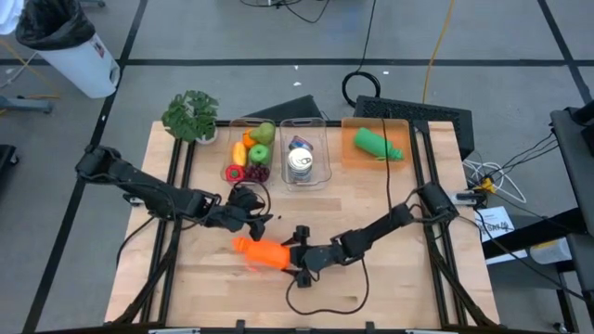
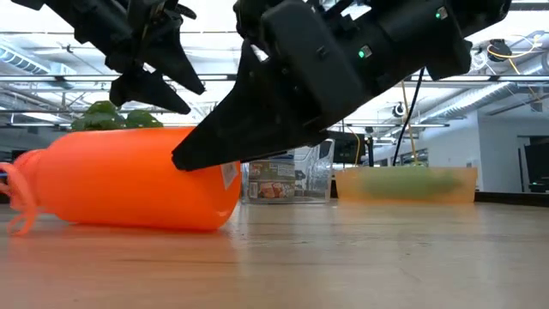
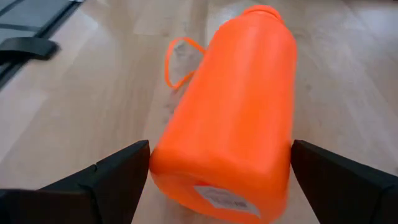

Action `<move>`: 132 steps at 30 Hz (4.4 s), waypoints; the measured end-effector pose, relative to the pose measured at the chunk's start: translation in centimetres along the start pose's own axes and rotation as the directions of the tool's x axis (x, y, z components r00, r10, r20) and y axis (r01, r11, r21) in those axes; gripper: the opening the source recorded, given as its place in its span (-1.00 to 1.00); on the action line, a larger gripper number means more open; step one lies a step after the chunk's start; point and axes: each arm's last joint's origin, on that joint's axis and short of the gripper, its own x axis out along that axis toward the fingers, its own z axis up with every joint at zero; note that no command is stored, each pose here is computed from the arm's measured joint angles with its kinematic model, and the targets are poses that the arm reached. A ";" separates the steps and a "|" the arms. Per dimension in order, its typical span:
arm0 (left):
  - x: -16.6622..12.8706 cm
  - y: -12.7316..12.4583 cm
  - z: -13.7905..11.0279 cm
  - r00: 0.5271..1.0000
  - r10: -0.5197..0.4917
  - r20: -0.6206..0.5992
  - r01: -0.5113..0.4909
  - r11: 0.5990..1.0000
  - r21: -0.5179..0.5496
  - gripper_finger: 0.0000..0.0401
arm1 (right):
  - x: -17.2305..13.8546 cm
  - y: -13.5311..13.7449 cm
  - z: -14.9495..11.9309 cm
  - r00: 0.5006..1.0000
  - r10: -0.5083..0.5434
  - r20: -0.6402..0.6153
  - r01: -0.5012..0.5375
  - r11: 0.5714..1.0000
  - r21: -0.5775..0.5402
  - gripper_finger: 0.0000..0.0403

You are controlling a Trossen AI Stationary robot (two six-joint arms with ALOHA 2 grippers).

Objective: Pick & Place Food Item
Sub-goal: Put the orange water bottle into the orange bin, then return to Home Position

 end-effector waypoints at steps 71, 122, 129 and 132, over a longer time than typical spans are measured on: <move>-11.2 1.9 5.7 0.880 -0.354 0.315 0.123 0.813 0.570 0.21 | -25.5 -22.7 -6.3 0.597 -0.709 -0.375 0.672 0.698 -0.249 0.44; -16.3 8.4 5.4 0.849 -0.319 0.421 0.185 0.926 0.329 0.21 | -34.4 -18.6 -0.3 0.885 -0.440 0.154 0.343 0.838 0.424 0.77; -11.4 9.5 1.7 0.834 -0.401 0.380 0.271 0.896 0.350 0.21 | -32.7 -18.1 -1.5 0.910 -0.312 0.273 0.193 0.902 0.387 0.77; -10.8 10.5 1.1 0.845 -0.354 0.401 0.229 0.917 0.326 0.21 | -32.5 -18.0 -1.6 0.916 -0.274 0.293 0.156 0.916 0.369 0.77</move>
